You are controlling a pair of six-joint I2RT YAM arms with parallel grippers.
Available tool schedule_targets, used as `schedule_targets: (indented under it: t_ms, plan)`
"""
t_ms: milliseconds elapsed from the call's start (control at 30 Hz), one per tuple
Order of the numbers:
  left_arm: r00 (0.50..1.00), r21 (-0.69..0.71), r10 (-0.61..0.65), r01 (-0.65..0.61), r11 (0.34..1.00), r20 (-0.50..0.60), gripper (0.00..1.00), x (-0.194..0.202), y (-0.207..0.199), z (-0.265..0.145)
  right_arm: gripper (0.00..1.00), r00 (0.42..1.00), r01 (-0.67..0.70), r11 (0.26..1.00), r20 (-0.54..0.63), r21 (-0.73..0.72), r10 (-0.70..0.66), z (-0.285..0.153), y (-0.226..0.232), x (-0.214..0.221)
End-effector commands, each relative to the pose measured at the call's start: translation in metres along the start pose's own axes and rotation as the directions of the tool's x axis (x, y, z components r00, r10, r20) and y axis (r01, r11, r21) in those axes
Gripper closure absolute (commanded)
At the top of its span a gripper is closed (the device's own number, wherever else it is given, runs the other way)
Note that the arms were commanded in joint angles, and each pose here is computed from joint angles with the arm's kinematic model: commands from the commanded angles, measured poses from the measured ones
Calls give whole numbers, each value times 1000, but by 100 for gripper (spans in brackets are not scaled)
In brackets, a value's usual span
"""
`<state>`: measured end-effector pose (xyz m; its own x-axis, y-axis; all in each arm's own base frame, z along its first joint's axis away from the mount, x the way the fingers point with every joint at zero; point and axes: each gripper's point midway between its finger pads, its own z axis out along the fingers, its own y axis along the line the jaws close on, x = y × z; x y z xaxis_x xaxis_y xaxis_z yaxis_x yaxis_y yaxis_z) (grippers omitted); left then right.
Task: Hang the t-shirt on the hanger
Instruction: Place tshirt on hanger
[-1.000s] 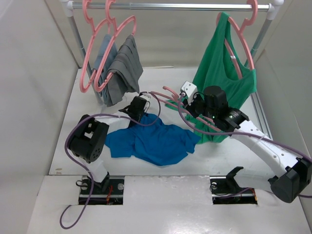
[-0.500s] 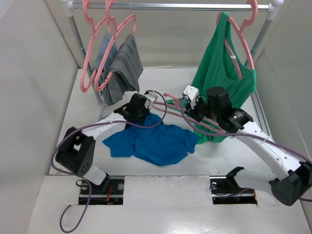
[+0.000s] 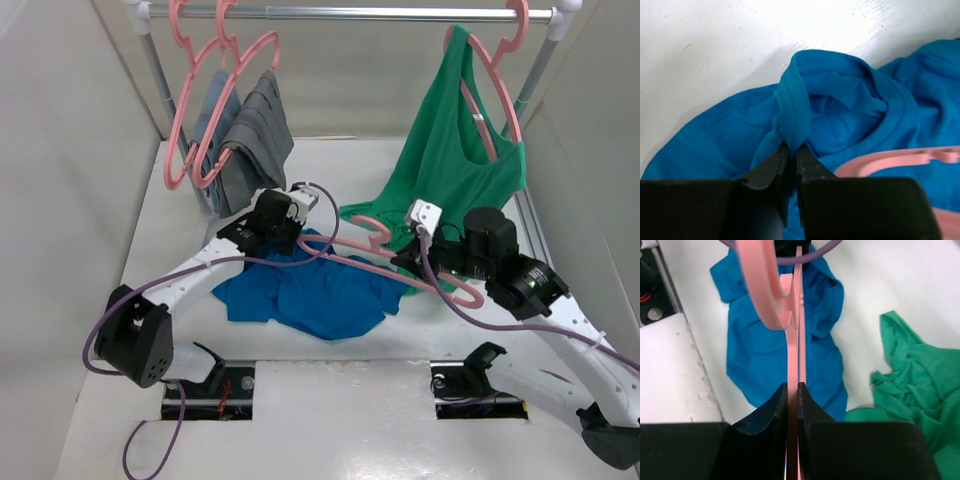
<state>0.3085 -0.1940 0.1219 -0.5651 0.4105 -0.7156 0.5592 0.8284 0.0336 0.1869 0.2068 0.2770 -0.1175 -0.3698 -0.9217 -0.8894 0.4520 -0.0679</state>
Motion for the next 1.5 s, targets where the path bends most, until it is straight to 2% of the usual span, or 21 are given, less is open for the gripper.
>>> schedule_targets:
  t_ms: [0,133,200,300,333,467,500,600,767,800,933,1133,1200,1233,1333,1433,1467]
  plan:
    - [995,27,25,-27,999,97,100,-33,-8,-31,100,998,-27,1000,48,5,27,12,0,-11]
    - [990,5,39,-40,999,133,100,-40,-6,-44,100,999,-26,998,27,-53,28,31,13,-7]
    - [986,-6,38,-37,999,164,100,-48,-4,-52,100,999,-34,999,-13,-17,34,36,7,1]
    - [984,7,64,-66,998,168,100,-48,-9,-59,100,1000,-25,999,-12,25,25,40,0,0]
    - [986,7,78,-80,997,146,100,-40,-8,-57,100,1000,-20,999,1,41,20,39,-2,-1]
    - [973,39,148,-157,987,176,100,-44,-26,-67,100,999,-5,998,51,67,2,41,-8,-9]
    - [968,62,163,-177,982,189,100,-45,-32,-70,100,995,-2,998,100,55,-4,44,-6,-19]
    - [949,113,203,-236,965,242,100,-64,-51,-84,100,979,-7,1000,202,-14,10,48,9,-32]
    - [928,138,209,-261,955,307,100,-96,-60,-107,100,969,3,1000,249,-15,1,47,14,-25]
    - [924,148,222,-278,949,311,100,-96,-62,-110,100,970,3,1000,241,-26,4,49,17,-15]
    - [903,198,259,-339,920,343,100,-101,-75,-123,100,950,40,997,310,-59,-20,54,23,-20]
    - [827,263,347,-490,831,443,100,-110,-108,-153,100,942,60,996,333,-61,-37,65,22,-16]
    - [817,290,354,-511,809,454,100,-106,-115,-158,100,930,76,995,364,-62,-49,66,22,-22]
    - [810,330,363,-536,777,461,100,-100,-125,-162,100,926,81,995,375,-59,-53,67,22,-23]
    - [811,396,373,-556,731,451,94,-84,-134,-164,100,904,85,995,424,-60,-52,67,23,-29]
    - [777,405,426,-614,678,464,78,-67,-134,-170,100,893,73,995,449,-66,-35,70,23,-15]
    - [758,399,442,-637,659,480,69,-64,-135,-172,100,888,66,995,459,-71,-26,73,24,-3]
